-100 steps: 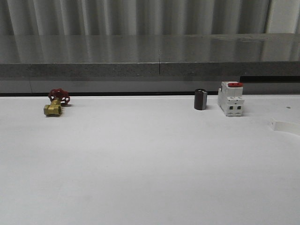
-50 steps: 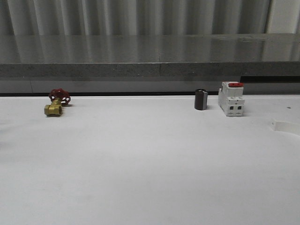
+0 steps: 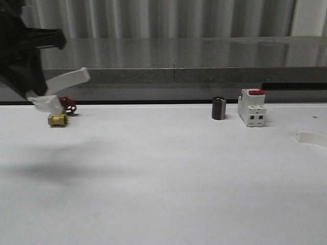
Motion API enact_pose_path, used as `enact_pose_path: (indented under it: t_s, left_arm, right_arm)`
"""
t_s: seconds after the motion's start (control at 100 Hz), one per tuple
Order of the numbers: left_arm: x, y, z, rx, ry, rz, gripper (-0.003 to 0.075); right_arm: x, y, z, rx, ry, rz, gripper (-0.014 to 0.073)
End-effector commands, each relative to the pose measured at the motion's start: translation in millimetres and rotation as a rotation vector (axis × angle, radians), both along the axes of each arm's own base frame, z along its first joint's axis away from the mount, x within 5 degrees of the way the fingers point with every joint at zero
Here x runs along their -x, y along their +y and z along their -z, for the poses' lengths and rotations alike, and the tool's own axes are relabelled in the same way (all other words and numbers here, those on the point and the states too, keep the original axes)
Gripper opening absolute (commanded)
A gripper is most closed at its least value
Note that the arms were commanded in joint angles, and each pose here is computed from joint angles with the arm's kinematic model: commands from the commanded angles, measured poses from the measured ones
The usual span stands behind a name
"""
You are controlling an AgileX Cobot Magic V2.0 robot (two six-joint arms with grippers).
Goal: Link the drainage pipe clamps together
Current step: 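Lift the white half-ring with the left gripper and carry it to table center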
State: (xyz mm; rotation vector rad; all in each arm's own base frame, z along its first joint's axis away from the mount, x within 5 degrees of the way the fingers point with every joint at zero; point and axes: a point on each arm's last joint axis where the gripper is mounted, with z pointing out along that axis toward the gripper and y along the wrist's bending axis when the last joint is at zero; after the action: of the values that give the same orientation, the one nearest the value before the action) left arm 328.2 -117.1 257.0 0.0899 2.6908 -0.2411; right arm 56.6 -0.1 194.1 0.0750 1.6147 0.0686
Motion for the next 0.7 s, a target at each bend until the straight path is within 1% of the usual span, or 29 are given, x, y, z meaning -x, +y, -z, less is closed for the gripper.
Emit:
enact_pose_path:
  t_s: [0.0, 0.16, 0.32, 0.5, 0.59, 0.69]
  left_arm:
    - [-1, -26, -12, 0.034, -0.083, 0.007, 0.0029]
    - [-12, -68, 7, 0.003, -0.056, 0.059, 0.0029]
    - [-31, -99, 26, -0.031, -0.041, 0.059, 0.0029]
    - [-43, -119, 45, -0.026, -0.017, 0.06, 0.0029]
    - [-45, -123, 54, -0.029, 0.002, 0.056, 0.003]
    - [-45, -123, 58, -0.025, 0.017, 0.033, 0.0036]
  right_arm:
    - [2, 0, -13, 0.005, -0.114, 0.002, -0.0118]
    - [2, 0, -13, 0.005, -0.114, 0.002, -0.0118]
    - [2, 0, -13, 0.005, -0.114, 0.002, -0.0118]
    - [2, 0, -13, 0.005, -0.114, 0.002, -0.0118]
    - [2, 0, -13, 0.005, -0.114, 0.002, -0.0118]
    - [2, 0, -13, 0.005, -0.114, 0.002, -0.0118]
